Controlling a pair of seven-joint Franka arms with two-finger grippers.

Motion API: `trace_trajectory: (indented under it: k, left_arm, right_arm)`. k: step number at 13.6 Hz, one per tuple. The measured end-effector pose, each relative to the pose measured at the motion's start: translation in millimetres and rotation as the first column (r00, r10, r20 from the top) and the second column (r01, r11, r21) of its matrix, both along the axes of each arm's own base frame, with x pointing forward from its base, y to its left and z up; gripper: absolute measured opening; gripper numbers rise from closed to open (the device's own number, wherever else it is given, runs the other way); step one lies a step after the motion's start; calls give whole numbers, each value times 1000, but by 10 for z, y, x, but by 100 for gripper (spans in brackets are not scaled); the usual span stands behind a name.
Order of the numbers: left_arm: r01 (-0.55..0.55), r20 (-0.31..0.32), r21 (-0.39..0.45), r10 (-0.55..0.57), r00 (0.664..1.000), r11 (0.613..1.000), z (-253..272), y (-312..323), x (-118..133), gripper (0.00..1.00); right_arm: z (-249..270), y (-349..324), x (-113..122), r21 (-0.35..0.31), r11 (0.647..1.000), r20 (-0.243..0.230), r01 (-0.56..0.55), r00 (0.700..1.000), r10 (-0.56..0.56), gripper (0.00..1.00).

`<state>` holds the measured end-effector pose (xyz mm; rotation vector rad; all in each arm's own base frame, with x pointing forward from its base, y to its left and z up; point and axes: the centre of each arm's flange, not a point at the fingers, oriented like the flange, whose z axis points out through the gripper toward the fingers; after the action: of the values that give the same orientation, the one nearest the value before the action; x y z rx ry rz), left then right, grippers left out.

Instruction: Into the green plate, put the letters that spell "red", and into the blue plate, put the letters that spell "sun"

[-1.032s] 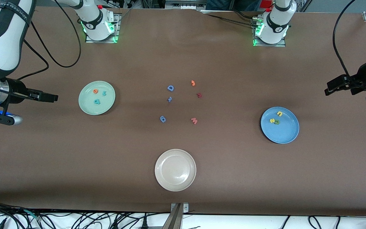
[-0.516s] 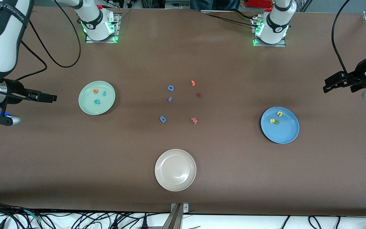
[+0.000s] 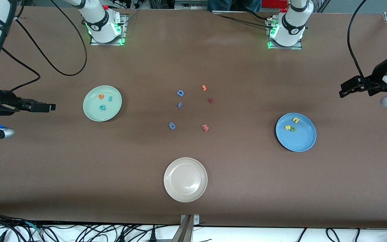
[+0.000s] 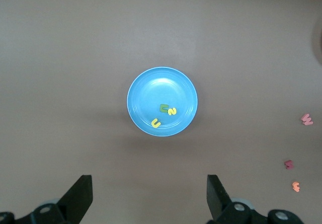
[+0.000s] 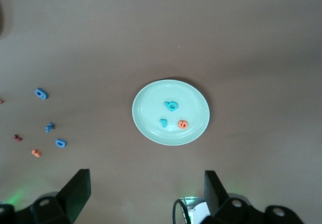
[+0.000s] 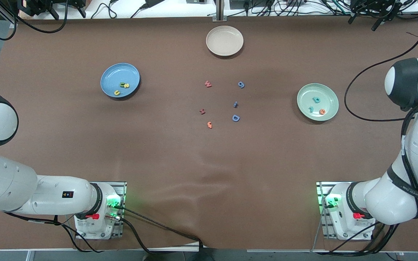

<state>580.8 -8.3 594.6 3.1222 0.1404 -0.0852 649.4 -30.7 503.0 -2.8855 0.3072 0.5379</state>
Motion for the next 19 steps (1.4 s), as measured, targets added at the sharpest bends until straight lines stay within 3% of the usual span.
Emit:
trace_trajectory:
  k: [4, 7, 10, 16, 19]
  left_arm:
    - [0, -1, 0, 0, 1000, 1000, -1, -13, -1, 100]
    - [-1, -2, 0, 1, 1000, 1000, -3, -13, -1, 100]
    - [-1, -2, 0, 1, 1000, 1000, -6, -16, 0, 100]
    - [1, -4, 0, -1, 1000, 1000, -11, -26, 2, 100]
    - [1, -4, 0, -1, 1000, 1000, -12, -27, 2, 100]
  right_arm:
    - [-52, -139, 5, -8, 999, -27, -50, 998, 50, 100]
    - [68, -64, -11, -108, 985, -20, -137, 991, 136, 99]
    - [228, 110, 9, -182, 964, 44, -192, 978, 203, 99]
    - [108, 50, -163, -207, 965, 199, -161, 959, 203, 99]
    - [128, 63, -205, -214, 964, 237, -157, 949, 207, 100]
